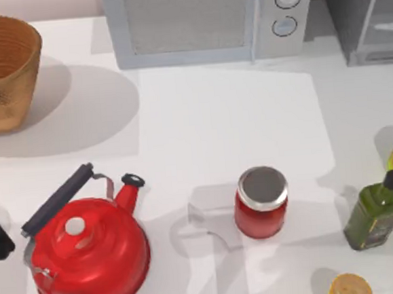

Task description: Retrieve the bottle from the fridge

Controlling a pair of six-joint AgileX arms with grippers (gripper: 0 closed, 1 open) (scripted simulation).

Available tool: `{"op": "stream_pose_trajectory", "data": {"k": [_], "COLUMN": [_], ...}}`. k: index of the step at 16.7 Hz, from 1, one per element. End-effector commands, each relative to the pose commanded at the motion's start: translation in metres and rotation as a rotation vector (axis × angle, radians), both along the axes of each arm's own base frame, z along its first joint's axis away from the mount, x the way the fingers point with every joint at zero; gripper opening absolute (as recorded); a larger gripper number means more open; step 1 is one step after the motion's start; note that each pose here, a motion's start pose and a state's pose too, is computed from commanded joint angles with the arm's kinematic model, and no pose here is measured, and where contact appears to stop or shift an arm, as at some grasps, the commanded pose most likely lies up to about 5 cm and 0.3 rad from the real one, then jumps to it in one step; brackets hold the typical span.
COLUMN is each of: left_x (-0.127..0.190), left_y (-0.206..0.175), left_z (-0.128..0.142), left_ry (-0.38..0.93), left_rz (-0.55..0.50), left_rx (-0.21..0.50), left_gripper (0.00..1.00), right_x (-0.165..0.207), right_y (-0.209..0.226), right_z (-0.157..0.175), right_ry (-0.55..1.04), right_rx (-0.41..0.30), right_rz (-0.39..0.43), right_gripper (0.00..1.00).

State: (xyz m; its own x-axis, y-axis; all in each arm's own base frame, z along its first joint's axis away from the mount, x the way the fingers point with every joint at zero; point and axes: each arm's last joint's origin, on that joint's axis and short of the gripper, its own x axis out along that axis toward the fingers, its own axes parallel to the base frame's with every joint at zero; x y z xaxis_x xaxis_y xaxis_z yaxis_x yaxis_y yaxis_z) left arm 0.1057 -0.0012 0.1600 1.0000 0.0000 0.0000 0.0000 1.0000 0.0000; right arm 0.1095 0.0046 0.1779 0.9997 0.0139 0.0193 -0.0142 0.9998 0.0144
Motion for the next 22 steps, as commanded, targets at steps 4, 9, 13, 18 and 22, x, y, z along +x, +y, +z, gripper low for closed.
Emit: {"op": "stream_pose_trajectory", "data": {"k": [4,9,13,18,22], "left_x": [0.000,0.000,0.000,0.000,0.000], "left_y": [0.000,0.000,0.000,0.000,0.000], "left_z": [0.000,0.000,0.000,0.000,0.000], "left_ry": [0.000,0.000,0.000,0.000,0.000], "left_rz": [0.000,0.000,0.000,0.000,0.000], "left_rx": [0.000,0.000,0.000,0.000,0.000], "left_gripper": [1.00,1.00,1.00,1.00,1.00], "right_x": [0.017,0.067,0.116,0.153,0.160], "right_y": [0.017,0.069,0.140,0.233,0.277], "right_z": [0.037,0.077,0.071,0.014,-0.033], "right_ry": [-0.029,-0.038,-0.014,0.019,0.023], "right_rx": [0.029,0.062,0.058,0.018,-0.004], "right_rz": [0.030,0.058,0.060,0.032,0.000], "right_gripper": [0.00,0.00,0.00,0.00,0.00]}}
